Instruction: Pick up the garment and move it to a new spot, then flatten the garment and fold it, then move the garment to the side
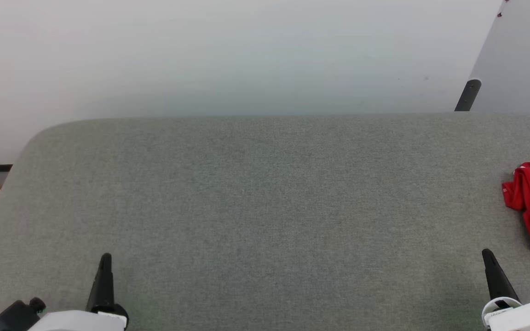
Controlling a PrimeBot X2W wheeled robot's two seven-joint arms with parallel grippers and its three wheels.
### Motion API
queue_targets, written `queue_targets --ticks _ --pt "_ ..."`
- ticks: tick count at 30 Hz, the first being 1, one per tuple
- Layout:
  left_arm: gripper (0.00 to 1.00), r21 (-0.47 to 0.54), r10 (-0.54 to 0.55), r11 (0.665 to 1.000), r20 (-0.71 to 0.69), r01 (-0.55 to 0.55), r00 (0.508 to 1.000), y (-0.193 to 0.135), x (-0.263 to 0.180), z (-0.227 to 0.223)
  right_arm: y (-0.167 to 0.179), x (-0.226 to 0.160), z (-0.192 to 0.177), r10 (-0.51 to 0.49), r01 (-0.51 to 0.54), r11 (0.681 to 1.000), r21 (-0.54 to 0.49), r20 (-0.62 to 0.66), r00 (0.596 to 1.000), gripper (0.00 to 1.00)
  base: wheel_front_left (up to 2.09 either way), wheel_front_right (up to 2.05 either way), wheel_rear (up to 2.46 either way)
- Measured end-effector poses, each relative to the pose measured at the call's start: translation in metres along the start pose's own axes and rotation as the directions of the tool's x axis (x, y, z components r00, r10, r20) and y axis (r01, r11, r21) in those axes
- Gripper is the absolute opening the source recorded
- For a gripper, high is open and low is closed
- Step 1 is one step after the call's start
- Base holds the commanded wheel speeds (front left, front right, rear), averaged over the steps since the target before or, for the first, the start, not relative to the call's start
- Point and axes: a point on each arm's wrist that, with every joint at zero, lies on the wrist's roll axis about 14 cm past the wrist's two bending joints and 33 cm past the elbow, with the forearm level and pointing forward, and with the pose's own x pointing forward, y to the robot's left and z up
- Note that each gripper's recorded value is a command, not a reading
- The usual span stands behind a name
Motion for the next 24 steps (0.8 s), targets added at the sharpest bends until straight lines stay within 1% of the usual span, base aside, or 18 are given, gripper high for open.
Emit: queue_targets --ticks 12,24 --pt "0.00 -0.134 -0.009 0.991 -0.022 0.006 1.000 -0.006 0.004 -0.006 0.005 0.004 -0.001 0.006 -0.006 0.990 0.144 0.001 1.000 0.00 0.00 0.00 0.00" --pt "0.00 -0.250 -0.025 0.968 -0.042 0.014 0.999 -0.012 0.009 -0.010 0.008 0.007 -0.003 0.009 -0.009 0.962 0.272 0.000 1.000 0.00 0.00 0.00 0.00"
